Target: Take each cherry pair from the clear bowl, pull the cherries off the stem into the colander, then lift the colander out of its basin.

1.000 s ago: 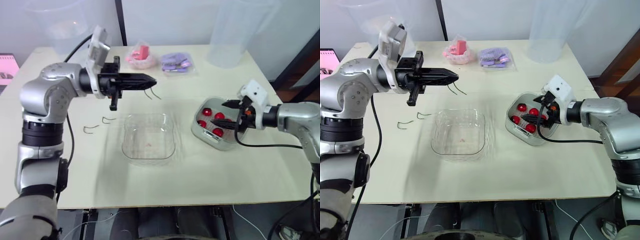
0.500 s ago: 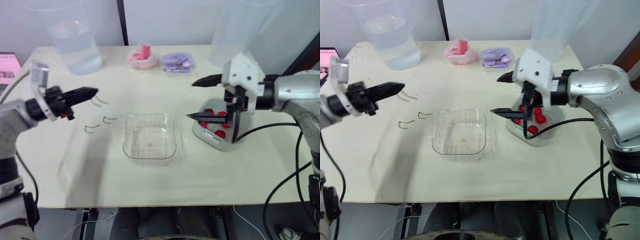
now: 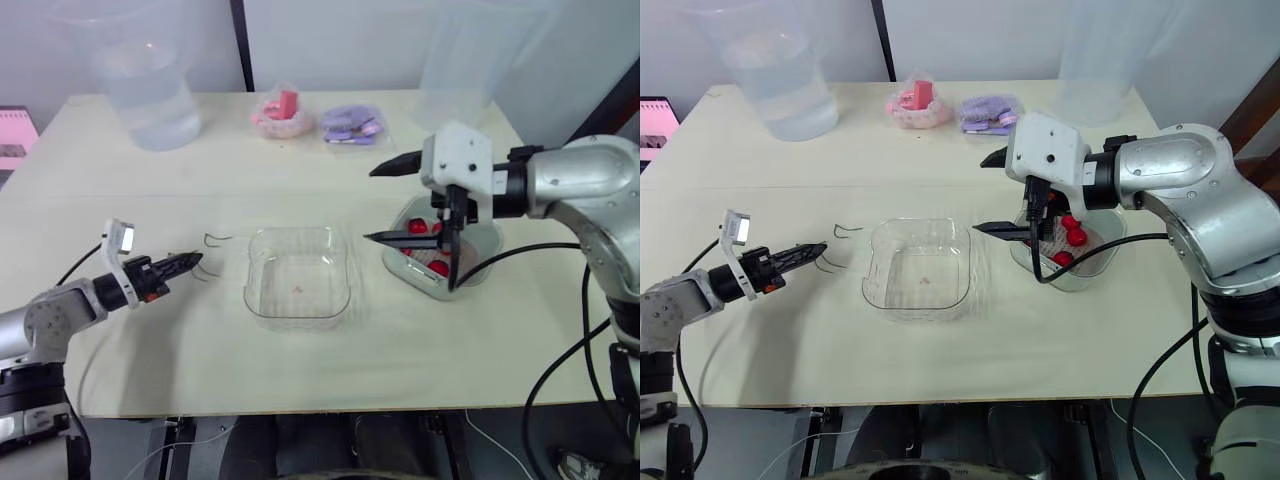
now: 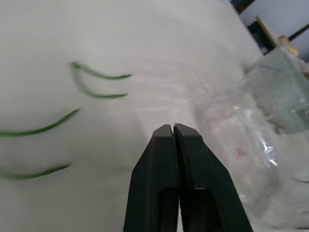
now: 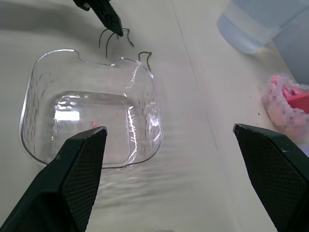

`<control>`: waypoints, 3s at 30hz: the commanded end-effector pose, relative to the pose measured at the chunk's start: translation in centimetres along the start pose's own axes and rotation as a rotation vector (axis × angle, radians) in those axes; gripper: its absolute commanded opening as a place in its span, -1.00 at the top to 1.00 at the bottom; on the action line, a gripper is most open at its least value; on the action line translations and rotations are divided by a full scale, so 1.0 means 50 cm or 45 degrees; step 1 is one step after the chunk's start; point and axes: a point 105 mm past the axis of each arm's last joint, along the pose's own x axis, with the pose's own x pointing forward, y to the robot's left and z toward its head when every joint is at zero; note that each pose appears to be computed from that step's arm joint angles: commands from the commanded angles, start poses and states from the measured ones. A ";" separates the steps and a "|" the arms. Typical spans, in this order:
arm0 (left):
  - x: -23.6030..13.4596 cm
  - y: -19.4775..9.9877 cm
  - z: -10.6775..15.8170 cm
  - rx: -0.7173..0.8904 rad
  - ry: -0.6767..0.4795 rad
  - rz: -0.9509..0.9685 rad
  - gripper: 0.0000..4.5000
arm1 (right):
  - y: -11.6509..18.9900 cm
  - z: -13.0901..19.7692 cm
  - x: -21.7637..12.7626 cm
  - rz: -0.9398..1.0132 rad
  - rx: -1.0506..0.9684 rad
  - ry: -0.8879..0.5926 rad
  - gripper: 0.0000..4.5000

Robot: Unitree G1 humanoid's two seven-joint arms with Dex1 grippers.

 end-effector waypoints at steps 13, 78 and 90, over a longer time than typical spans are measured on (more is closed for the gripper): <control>-0.105 -0.065 0.202 0.731 -0.176 -0.012 -0.99 | -0.004 -0.024 -0.038 -0.069 0.017 0.093 -1.00; -0.056 -0.438 0.153 1.511 -0.031 -0.949 -1.00 | 0.075 -0.202 0.013 0.026 0.835 0.995 0.47; -0.048 -0.435 0.154 1.514 -0.053 -0.922 -1.00 | 0.036 -0.174 -0.016 -0.084 0.730 1.005 0.90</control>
